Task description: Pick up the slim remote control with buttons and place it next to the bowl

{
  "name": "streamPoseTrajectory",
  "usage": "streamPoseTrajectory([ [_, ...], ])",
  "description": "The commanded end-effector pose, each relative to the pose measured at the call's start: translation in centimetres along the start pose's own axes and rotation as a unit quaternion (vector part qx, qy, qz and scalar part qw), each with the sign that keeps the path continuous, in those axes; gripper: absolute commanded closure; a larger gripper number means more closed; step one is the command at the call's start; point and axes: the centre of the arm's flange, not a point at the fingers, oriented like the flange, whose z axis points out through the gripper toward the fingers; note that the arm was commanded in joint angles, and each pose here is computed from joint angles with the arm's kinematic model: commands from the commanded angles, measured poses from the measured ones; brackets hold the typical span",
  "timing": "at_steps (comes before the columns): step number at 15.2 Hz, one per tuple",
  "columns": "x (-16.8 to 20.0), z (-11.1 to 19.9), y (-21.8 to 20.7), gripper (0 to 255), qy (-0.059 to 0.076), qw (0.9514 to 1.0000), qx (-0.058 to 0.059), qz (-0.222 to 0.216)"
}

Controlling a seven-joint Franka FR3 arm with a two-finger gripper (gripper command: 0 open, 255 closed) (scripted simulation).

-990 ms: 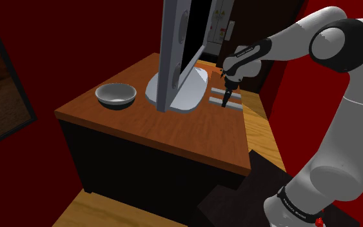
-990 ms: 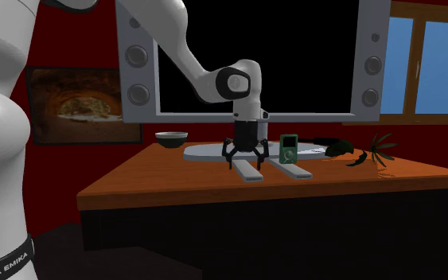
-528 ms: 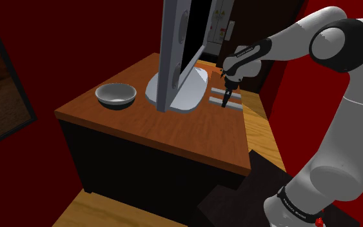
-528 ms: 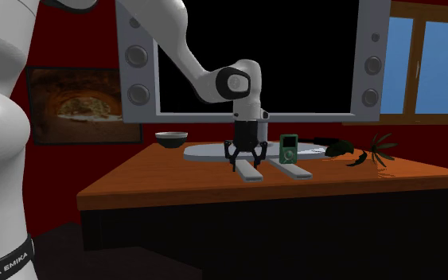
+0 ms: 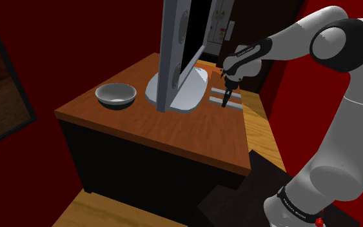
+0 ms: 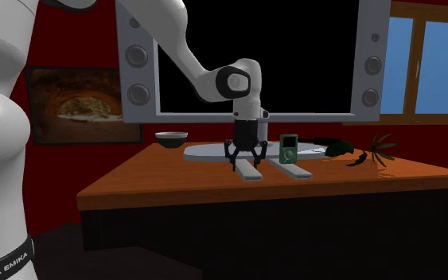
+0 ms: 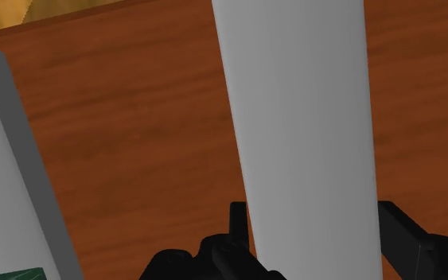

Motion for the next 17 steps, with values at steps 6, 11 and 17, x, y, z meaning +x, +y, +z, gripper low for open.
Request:
streamPoseTrajectory([
  [6,0.0,-3.4,-0.1,255,0.0,1.0,0.0,0.0],
  [11,0.0,-6.0,-0.1,255,0.0,1.0,0.0,0.0],
  [17,0.0,-9.2,-0.2,255,0.0,1.0,0.0,0.0],
])
